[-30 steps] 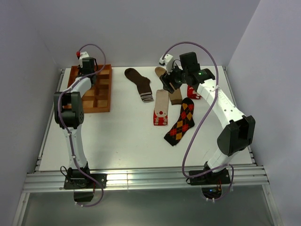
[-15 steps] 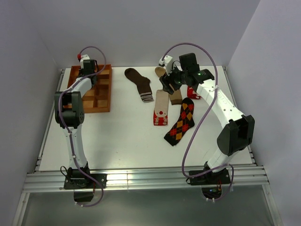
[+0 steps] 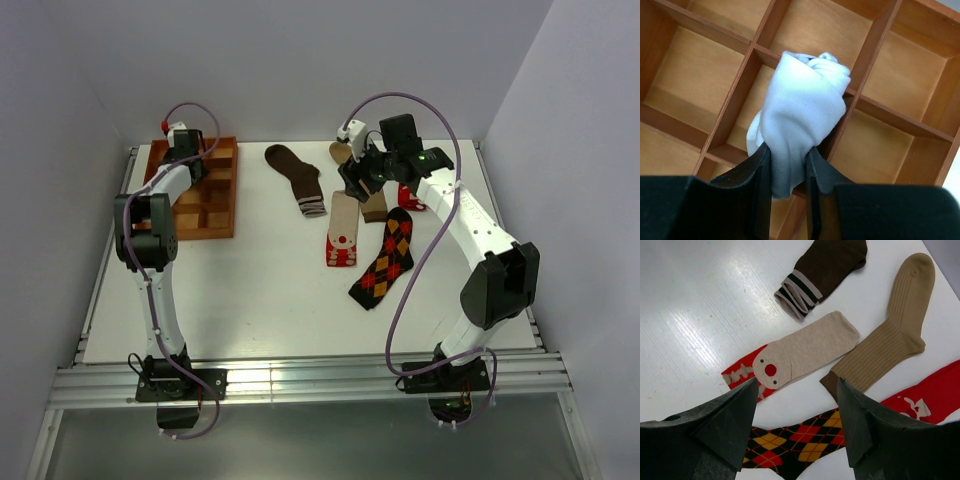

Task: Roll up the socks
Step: Place the sock in the storage box.

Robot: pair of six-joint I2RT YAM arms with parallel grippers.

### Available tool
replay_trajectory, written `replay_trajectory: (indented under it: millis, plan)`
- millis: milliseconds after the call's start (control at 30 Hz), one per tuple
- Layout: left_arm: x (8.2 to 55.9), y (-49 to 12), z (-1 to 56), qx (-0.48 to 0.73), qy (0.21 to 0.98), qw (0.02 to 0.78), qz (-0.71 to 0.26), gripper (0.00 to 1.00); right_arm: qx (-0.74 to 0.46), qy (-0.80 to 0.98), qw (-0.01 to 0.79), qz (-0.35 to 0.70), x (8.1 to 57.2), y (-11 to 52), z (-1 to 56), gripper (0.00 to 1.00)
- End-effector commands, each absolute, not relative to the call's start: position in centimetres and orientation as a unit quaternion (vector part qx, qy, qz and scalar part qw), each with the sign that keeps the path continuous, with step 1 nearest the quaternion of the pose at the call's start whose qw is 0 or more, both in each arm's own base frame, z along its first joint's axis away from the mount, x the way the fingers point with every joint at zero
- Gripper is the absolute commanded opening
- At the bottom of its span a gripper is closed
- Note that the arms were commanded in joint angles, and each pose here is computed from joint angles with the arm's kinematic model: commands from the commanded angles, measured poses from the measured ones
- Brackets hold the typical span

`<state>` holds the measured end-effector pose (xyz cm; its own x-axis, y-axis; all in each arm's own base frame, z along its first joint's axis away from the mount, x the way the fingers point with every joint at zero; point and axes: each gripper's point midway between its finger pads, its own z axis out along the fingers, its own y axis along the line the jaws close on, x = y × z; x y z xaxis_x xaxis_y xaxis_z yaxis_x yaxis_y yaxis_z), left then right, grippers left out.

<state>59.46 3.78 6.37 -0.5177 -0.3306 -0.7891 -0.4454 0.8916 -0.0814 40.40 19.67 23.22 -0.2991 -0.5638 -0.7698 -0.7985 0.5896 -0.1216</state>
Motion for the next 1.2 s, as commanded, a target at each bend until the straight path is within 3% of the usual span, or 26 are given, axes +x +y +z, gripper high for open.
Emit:
replay_trajectory:
  millis: [0,733,1100,1167]
  plan:
    - [59.0,4.5,4.8,-0.248,0.882,0.399,0.041,0.00,-0.426,0.789,0.415,0.152,40.6,19.9,23.3,0.72]
    - [57.2,7.0,-1.0,-0.398,0.878,0.261,-0.054,0.00,-0.427,0.799,0.393,0.158,39.7,19.6,21.8,0.72]
    - [55.4,8.6,-3.0,-0.404,0.884,0.234,0.008,0.01,-0.427,0.805,0.380,0.158,39.5,19.5,20.9,0.72]
    - [55.1,9.2,-2.7,-0.405,0.883,0.235,0.030,0.05,-0.427,0.805,0.381,0.158,39.5,19.5,21.0,0.72]
